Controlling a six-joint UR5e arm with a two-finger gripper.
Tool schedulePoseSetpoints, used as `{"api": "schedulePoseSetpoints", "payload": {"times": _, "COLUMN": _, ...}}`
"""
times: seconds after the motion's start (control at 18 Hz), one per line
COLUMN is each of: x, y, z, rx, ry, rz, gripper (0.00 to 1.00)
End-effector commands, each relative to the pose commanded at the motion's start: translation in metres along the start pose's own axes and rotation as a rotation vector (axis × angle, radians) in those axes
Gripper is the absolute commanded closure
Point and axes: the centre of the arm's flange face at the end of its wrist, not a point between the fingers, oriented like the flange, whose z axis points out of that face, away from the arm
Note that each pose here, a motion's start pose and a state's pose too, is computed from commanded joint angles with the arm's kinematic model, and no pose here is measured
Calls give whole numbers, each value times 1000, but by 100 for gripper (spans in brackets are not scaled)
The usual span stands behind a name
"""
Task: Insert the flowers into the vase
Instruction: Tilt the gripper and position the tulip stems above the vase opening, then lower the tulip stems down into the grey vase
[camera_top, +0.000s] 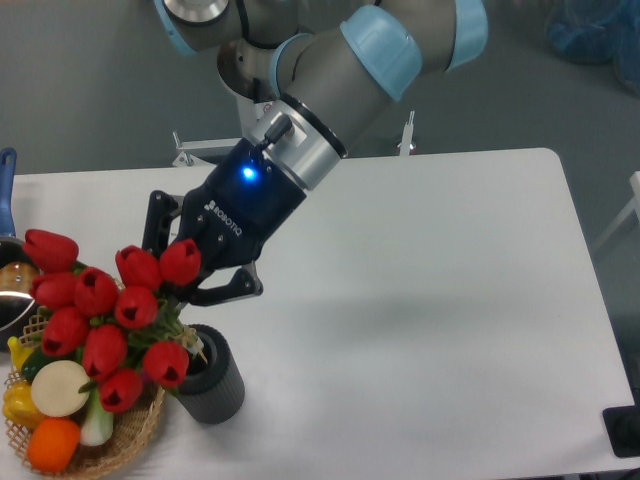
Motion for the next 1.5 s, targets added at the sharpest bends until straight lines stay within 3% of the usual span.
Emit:
{"api": "schedulePoseSetpoints", "payload": {"times": 0.61, "x": -7, "y": 22, "z": 23, "rx": -25, "ry": 26, "rz": -33, "gripper": 100}}
{"api": "schedulePoseSetpoints", "payload": {"times": 1.0, "x": -5, "y": 60, "z": 36, "rx": -57, "ry": 49, "rz": -8, "gripper": 98}}
{"api": "schedulePoseSetpoints", "payload": {"times": 1.5, "x": -12, "y": 84, "z": 48, "rx": -79, "ry": 61, "rz": -11, "gripper": 95}}
